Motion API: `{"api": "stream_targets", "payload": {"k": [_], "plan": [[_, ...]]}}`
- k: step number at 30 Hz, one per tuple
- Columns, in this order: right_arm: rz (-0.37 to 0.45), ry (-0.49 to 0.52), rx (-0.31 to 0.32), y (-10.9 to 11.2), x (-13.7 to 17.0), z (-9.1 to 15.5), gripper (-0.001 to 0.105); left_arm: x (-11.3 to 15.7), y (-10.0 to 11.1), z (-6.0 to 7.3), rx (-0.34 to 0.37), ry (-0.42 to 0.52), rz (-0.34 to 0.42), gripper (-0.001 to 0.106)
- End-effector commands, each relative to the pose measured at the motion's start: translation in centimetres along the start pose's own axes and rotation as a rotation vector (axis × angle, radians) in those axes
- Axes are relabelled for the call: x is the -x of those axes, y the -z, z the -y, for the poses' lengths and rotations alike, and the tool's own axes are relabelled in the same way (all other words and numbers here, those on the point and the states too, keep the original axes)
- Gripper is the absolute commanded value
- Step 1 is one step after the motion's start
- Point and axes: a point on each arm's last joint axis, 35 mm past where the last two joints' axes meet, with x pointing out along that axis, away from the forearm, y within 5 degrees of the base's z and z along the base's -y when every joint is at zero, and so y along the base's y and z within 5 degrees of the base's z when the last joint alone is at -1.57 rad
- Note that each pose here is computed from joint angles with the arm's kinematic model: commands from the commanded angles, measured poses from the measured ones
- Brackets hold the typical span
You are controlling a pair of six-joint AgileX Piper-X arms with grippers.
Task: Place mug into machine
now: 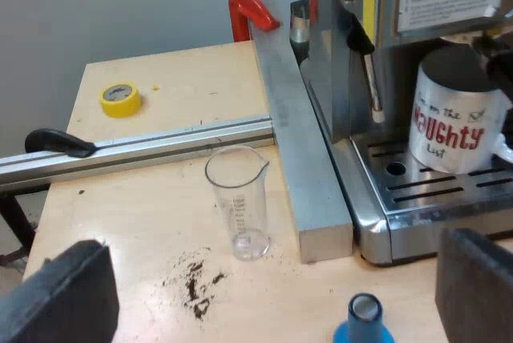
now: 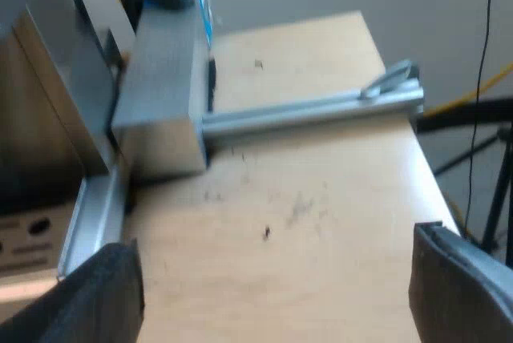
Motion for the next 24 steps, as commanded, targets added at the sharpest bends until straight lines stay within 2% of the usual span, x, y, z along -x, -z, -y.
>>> {"api": "stream_targets", "payload": {"k": [1, 6, 9, 13, 24], "plan": [[-0.04, -0.033, 0.0, 0.6, -0.5, -0.2, 0.07, -1.7, 0.0, -0.1, 0.0, -0.015, 0.006, 0.081], [-0.173, -0.074, -0.01, 2.9, -1.5, -0.6, 0.07, -4.6, 1.7, -0.2, 0.021, 0.028, -0.035, 0.081], [-0.226, -0.084, -0.012, 3.8, -1.9, -0.8, 0.07, -5.9, 2.7, -0.3, 0.022, 0.034, -0.066, 0.081], [-0.229, -0.085, -0.007, 4.1, -2.3, -0.8, 0.07, -7.0, 4.0, -0.5, 0.025, 0.028, -0.114, 0.081], [-0.226, -0.084, -0.007, 4.1, -2.3, -0.8, 0.07, -7.7, 4.3, -0.5, 0.024, 0.032, -0.103, 0.081]]}}
